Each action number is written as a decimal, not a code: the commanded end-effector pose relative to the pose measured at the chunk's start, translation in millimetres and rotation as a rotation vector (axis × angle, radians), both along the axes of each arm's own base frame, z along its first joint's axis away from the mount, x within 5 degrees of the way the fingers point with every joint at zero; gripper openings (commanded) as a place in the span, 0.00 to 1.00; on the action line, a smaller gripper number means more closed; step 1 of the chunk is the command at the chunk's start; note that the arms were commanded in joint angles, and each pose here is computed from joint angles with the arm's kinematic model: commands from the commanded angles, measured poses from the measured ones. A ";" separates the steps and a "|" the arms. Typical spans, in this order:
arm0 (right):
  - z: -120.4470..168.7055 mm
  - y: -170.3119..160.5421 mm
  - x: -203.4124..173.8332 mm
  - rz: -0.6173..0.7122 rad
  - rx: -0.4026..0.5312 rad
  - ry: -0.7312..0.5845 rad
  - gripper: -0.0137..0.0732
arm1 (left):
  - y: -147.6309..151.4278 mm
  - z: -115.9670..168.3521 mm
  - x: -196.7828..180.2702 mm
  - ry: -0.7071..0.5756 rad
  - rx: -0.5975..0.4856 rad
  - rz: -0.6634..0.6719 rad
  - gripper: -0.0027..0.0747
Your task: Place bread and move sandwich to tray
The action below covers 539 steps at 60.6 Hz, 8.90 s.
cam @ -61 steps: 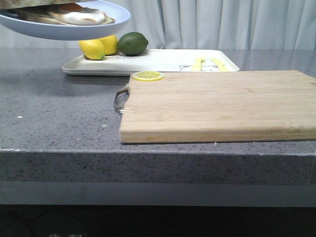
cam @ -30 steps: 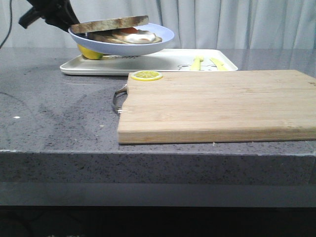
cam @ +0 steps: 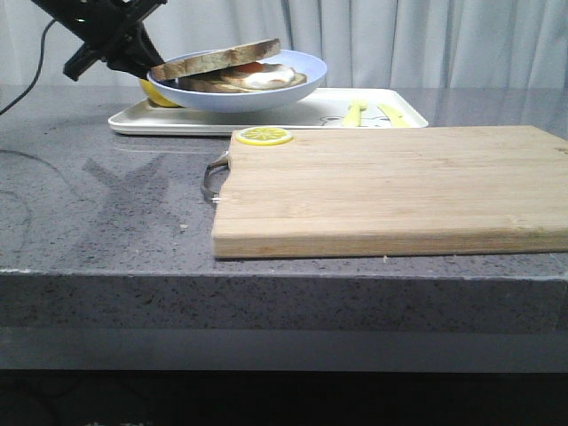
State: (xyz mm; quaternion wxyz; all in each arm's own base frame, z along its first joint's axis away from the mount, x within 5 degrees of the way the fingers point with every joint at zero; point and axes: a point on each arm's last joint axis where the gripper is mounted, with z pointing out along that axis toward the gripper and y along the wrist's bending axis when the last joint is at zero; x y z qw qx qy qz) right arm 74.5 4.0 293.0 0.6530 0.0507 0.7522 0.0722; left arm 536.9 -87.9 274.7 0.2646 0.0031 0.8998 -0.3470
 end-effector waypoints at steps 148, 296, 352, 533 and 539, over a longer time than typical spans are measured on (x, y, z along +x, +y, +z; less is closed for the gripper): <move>13.2 -1.4 1.2 -0.017 0.002 -0.075 0.09 | -8.5 142.5 -58.7 -0.396 -0.166 -0.110 0.01; 14.5 -1.7 1.2 -0.020 0.002 -0.089 0.09 | 80.2 45.2 -511.9 -1.041 0.262 0.457 0.01; 14.3 -1.6 1.2 -0.019 0.002 -0.087 0.09 | 81.0 -15.7 -497.1 -1.051 0.309 0.472 0.01; -108.3 0.2 -20.3 0.026 -0.119 0.007 0.09 | 80.4 -65.4 -483.0 -1.003 0.329 0.472 0.01; -108.3 0.2 -20.3 0.026 -0.119 0.007 0.09 | 80.4 -65.4 -483.0 -1.003 0.329 0.472 0.01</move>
